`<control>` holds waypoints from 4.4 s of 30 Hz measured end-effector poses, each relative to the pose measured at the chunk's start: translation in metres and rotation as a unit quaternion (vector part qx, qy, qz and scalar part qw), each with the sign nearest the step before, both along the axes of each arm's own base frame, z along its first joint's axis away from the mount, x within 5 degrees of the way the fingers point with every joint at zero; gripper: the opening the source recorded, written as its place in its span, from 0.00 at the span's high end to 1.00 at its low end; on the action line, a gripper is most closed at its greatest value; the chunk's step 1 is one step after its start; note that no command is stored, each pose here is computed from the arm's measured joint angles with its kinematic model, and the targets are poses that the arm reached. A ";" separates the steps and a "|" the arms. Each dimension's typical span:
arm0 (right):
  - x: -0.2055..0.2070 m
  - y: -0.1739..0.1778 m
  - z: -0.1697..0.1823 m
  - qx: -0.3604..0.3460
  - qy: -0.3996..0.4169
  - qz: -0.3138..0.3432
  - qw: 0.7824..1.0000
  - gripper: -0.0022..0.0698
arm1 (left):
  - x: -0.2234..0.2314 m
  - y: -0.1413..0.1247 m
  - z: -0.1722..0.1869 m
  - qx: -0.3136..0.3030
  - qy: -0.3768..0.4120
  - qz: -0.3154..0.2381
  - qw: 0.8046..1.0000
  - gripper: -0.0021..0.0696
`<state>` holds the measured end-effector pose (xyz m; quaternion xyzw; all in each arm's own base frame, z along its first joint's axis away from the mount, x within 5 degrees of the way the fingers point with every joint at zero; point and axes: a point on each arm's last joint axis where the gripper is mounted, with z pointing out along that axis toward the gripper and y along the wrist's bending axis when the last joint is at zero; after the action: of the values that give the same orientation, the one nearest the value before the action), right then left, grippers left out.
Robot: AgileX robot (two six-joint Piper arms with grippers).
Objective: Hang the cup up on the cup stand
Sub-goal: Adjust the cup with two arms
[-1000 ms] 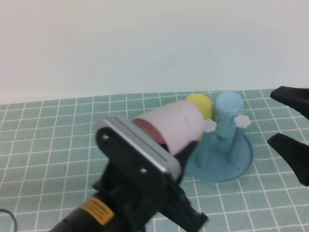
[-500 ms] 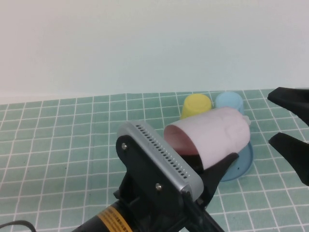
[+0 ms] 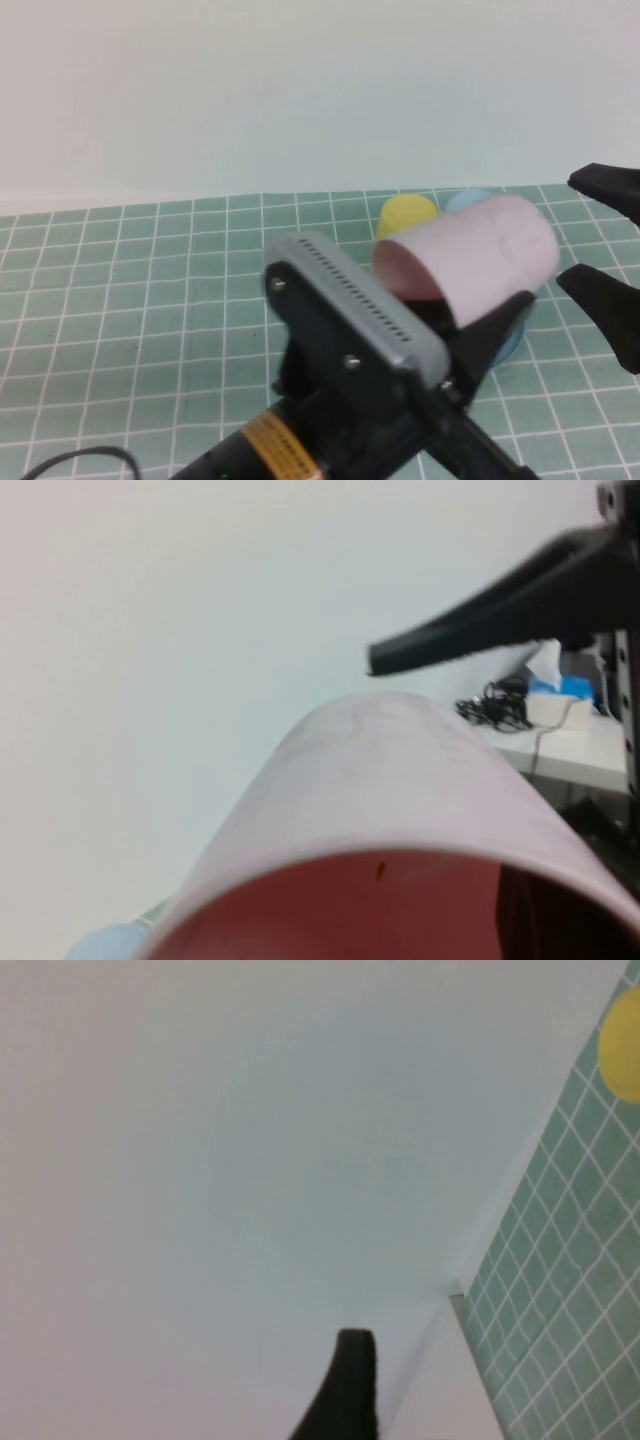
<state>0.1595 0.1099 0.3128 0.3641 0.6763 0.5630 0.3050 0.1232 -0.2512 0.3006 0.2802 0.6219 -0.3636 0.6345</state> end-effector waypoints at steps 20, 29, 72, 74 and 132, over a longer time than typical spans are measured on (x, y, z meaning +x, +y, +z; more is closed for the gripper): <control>0.000 0.000 0.002 -0.027 -0.031 0.007 0.999 0.01 | 0.006 -0.030 -0.008 0.025 0.011 -0.030 0.999 0.95; 0.000 0.001 0.002 -0.038 -0.039 0.012 0.998 0.01 | 0.005 -0.034 -0.001 0.019 -0.007 -0.041 0.999 0.95; 0.000 0.002 0.001 -0.084 -0.069 0.027 0.994 0.03 | 0.013 -0.031 -0.002 0.049 -0.039 -0.084 0.994 0.95; 0.000 0.002 0.001 -0.077 -0.064 0.026 0.995 0.03 | 0.017 -0.029 -0.002 0.049 -0.041 -0.077 0.995 0.95; 0.020 0.022 -0.007 0.053 -0.064 0.032 0.996 0.14 | 0.046 -0.028 -0.005 0.119 -0.122 -0.063 0.983 0.95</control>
<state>0.1794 0.1318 0.3060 0.3212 0.6363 0.6295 0.3095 0.1689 -0.2788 0.2954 0.4344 0.5595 -0.2897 0.6437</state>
